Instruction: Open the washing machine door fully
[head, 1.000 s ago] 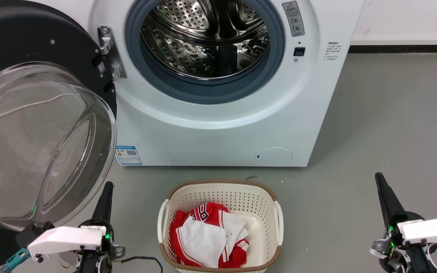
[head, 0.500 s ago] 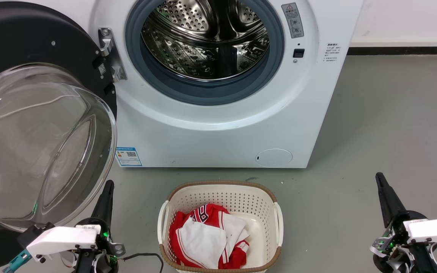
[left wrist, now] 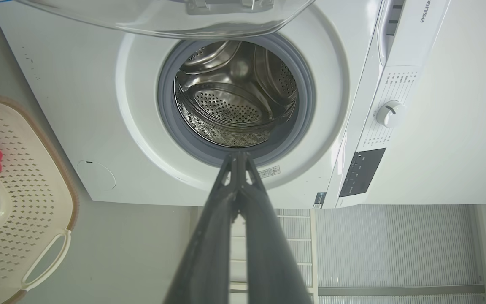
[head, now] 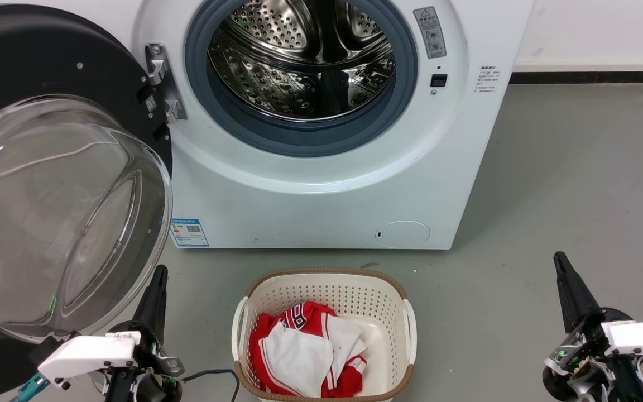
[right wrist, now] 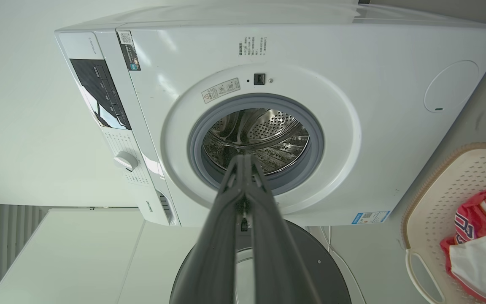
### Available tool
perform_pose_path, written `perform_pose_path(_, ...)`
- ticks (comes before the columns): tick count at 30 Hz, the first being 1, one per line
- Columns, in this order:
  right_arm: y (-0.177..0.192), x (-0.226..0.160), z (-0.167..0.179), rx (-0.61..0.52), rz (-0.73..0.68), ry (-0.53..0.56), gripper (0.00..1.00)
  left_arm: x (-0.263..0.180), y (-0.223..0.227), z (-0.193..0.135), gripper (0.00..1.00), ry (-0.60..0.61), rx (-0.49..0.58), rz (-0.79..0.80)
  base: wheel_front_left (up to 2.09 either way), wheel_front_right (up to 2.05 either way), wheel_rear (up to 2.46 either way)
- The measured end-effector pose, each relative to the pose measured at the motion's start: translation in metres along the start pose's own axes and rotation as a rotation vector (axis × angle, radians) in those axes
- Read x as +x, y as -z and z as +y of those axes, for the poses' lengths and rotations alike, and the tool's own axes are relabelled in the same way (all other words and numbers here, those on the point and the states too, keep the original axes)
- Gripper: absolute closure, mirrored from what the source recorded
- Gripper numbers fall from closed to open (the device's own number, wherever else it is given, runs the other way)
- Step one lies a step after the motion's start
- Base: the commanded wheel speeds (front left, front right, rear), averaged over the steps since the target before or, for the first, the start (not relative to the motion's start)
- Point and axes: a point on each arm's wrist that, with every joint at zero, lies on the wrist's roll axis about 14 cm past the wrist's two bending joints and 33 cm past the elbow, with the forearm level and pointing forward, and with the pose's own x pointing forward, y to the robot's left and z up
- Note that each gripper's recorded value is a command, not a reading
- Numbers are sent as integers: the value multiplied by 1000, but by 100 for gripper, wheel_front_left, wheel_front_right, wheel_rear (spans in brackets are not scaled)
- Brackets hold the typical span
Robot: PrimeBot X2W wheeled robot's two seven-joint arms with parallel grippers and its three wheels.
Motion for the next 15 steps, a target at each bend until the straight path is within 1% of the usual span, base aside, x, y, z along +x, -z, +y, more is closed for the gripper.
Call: perform_pose_path(15,0,0,0,7,-1,1,100,0,0,0,100,0,-4,0,0,0,0)
